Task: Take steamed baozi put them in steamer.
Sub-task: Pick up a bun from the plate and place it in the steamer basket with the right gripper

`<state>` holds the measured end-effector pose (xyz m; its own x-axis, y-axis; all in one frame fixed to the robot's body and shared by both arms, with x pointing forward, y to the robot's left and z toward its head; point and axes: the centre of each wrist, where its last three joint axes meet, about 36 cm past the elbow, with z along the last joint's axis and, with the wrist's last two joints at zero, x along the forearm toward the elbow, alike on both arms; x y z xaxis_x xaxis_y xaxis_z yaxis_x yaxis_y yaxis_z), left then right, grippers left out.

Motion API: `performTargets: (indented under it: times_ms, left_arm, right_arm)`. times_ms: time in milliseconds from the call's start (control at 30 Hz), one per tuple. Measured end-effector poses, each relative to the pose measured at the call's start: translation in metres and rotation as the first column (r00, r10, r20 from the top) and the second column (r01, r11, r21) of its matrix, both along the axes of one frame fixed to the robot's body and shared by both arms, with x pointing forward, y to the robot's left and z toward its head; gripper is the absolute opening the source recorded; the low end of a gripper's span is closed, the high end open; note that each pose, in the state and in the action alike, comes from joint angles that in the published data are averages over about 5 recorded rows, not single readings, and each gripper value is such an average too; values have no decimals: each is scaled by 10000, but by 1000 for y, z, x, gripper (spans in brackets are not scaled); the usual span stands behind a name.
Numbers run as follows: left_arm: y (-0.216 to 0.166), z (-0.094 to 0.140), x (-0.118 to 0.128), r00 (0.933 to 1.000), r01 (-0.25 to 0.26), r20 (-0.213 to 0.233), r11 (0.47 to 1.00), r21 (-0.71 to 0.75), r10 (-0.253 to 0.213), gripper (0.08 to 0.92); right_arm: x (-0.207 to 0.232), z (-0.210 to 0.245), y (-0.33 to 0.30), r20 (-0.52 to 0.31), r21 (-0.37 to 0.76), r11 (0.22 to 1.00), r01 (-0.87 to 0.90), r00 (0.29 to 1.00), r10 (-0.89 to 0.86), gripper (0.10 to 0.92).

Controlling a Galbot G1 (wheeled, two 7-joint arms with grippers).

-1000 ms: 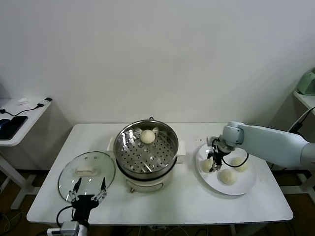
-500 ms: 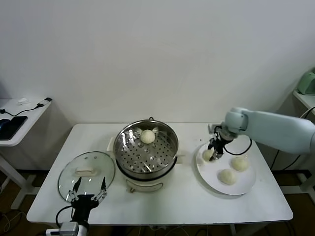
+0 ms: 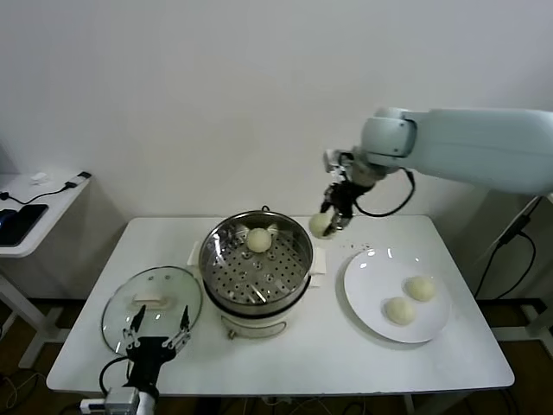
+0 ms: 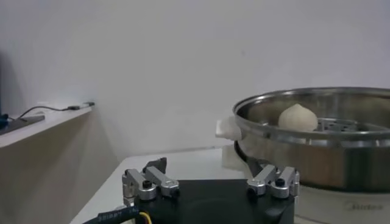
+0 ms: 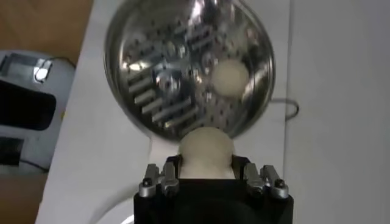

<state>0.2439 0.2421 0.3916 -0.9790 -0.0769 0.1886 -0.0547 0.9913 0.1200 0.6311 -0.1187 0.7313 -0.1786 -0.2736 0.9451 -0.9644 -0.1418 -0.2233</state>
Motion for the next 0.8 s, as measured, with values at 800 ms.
performTargets:
  times_ms: [800]
  left_arm:
    - [-2,2,3,9999,81,63,10000,-35,-81,823]
  right_arm:
    - [-13,-106,165,234,-492,9988,-85,9997,96,572]
